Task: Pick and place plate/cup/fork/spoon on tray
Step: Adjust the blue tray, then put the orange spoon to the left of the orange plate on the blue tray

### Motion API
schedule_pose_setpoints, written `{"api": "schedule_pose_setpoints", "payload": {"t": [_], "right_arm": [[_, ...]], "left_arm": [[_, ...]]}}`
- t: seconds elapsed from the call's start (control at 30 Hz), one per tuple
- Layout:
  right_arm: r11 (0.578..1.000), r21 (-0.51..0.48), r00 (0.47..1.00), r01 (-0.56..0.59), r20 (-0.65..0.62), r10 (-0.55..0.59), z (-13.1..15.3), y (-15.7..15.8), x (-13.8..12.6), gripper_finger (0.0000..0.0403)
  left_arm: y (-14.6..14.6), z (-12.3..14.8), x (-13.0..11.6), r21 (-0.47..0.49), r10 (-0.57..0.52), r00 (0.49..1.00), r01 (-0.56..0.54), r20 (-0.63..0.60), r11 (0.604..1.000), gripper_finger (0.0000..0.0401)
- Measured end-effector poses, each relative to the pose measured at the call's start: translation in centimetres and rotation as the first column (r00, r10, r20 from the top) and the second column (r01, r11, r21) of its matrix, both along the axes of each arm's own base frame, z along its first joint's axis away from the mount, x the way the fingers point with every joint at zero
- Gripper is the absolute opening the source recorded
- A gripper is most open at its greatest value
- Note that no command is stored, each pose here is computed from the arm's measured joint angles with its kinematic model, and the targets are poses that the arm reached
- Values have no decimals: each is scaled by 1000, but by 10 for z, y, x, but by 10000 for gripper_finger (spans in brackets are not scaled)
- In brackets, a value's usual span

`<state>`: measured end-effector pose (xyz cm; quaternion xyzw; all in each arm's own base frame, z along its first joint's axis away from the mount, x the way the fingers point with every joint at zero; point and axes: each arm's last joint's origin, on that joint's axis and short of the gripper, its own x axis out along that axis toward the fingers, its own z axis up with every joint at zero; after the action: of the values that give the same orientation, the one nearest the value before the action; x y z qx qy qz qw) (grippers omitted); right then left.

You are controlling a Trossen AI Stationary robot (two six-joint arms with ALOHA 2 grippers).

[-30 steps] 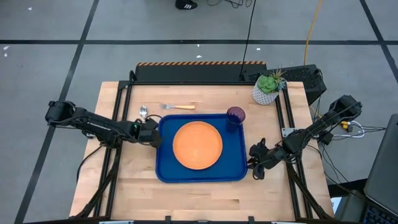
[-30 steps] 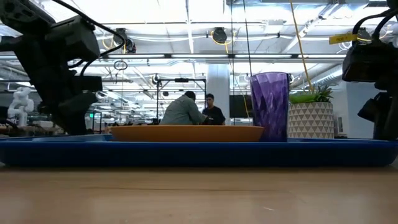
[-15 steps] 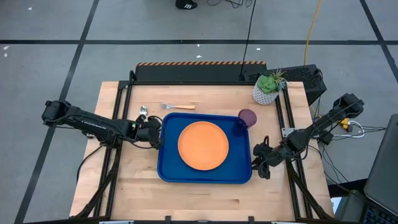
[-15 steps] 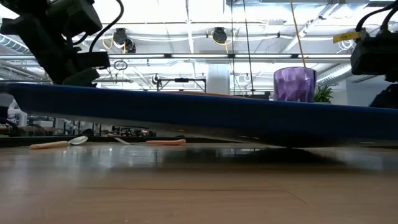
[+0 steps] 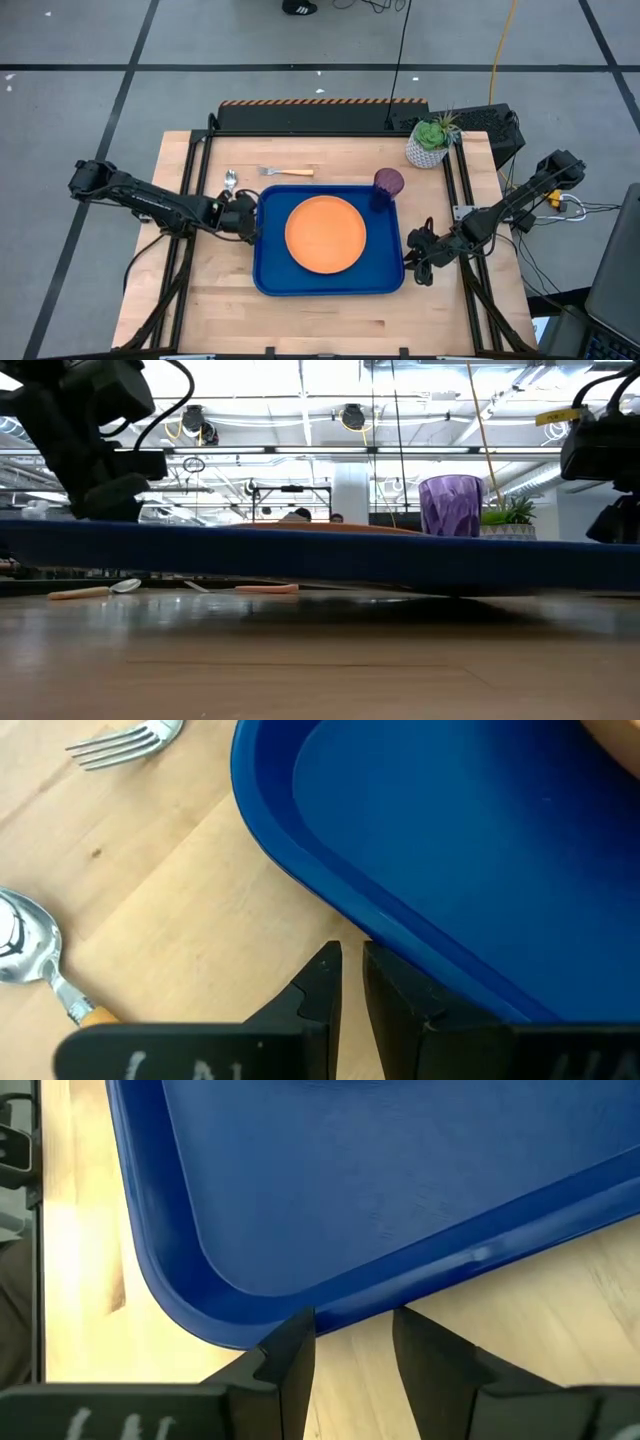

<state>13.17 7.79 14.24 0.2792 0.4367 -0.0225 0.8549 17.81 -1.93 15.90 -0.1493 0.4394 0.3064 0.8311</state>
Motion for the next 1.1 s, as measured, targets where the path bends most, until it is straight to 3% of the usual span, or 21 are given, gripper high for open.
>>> {"api": "schedule_pose_setpoints", "payload": {"t": [0.33,0.63,0.8,1.1], "right_arm": [[996,41,996,84,-22,-83,-22,-6,-9,130],[997,53,998,53,13,-54,-29,-8,-12,130],[1000,-2,999,-14,31,14,-29,-9,-13,130],[999,15,995,-40,93,39,-21,-9,-15,130]], "left_arm": [[-2,-19,8,-13,11,996,-12,-84,1000,51],[-2,-27,10,19,-18,989,21,-150,1000,51],[0,-22,9,99,-43,989,57,-139,993,51],[-3,5,1,134,-128,992,128,-14,983,51]]}}
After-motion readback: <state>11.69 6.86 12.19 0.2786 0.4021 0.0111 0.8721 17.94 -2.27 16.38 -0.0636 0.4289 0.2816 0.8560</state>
